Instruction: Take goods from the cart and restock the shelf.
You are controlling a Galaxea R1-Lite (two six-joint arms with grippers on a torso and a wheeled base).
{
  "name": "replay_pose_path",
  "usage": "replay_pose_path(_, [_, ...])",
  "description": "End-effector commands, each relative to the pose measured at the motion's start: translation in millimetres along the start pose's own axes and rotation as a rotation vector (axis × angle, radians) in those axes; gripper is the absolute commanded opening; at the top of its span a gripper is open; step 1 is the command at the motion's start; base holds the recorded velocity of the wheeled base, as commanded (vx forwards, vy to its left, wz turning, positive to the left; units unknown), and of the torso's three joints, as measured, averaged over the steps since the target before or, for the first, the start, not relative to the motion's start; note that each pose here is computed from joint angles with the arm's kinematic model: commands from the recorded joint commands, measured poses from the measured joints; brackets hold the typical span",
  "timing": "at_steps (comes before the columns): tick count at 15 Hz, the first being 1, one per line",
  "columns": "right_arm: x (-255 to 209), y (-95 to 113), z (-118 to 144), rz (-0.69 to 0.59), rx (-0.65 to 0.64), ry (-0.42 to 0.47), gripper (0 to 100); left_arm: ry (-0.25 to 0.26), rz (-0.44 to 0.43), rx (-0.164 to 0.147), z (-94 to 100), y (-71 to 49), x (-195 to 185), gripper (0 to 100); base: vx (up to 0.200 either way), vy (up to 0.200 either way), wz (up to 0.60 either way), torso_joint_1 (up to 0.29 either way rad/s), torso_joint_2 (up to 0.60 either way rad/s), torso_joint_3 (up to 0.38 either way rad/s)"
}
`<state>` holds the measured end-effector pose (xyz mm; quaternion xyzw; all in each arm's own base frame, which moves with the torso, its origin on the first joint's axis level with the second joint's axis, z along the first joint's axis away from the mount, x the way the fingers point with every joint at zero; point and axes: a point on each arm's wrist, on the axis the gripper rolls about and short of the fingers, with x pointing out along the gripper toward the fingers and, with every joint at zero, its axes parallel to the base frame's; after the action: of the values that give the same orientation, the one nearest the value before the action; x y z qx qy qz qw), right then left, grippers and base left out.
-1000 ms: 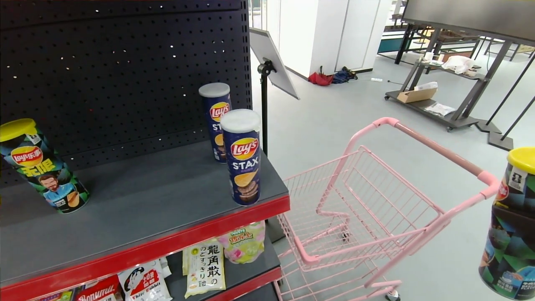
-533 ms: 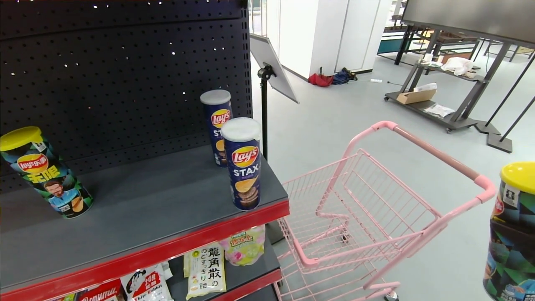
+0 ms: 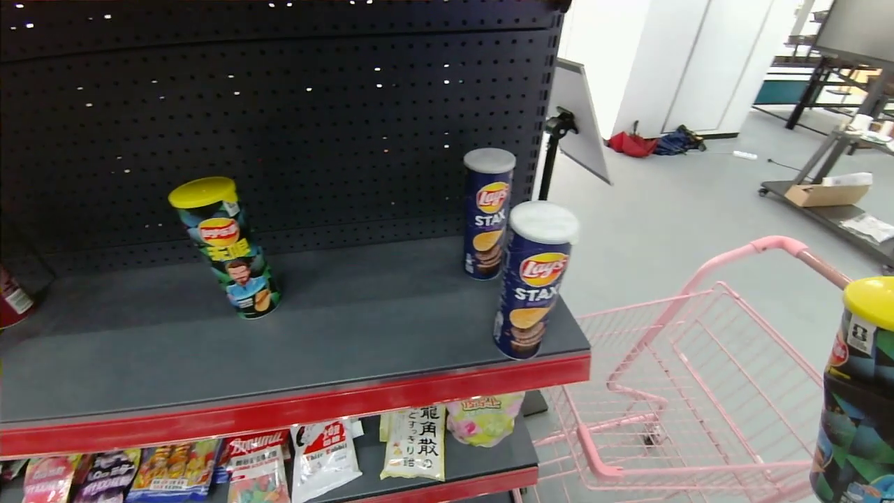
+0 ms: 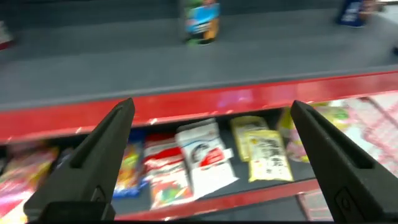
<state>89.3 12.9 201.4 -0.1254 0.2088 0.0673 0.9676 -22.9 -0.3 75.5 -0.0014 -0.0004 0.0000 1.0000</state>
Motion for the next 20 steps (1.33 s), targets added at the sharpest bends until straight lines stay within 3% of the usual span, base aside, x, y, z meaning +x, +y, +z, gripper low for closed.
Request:
replay_pose_path(1, [-4,0,-4,-0.005,0.002,-0.008,0,0.001,0.002,0.0,0.0,0.0,0,100,0.0,0.0,0.6,0.002,0.0,-0.002])
replay_pose_path(6, [-23,-4,-12,-0.089,0.044,-0.069,0,0.002,0.002,-0.002,-0.1,0.0,0,100,0.0,0.0,0.12,0.0,0.0,0.0])
replay_pose_path(10, [-37,-2,-21,-0.088,0.172,-0.136,0,0.001,0.002,0.0,0.0,0.0,0,100,0.0,0.0,0.0,0.0,0.0,0.0])
replay_pose_path(15, [-48,4,-45,-0.094,0.169,-0.172,0,0.001,0.002,0.003,0.0,0.0,0,100,-0.12,0.0,0.0,0.002,0.0,0.001])
replay_pose_path(20, [-48,4,-46,-0.094,0.168,-0.172,0,0.001,0.002,0.003,0.0,0.0,0,100,0.0,0.0,0.0,0.0,0.0,0.0])
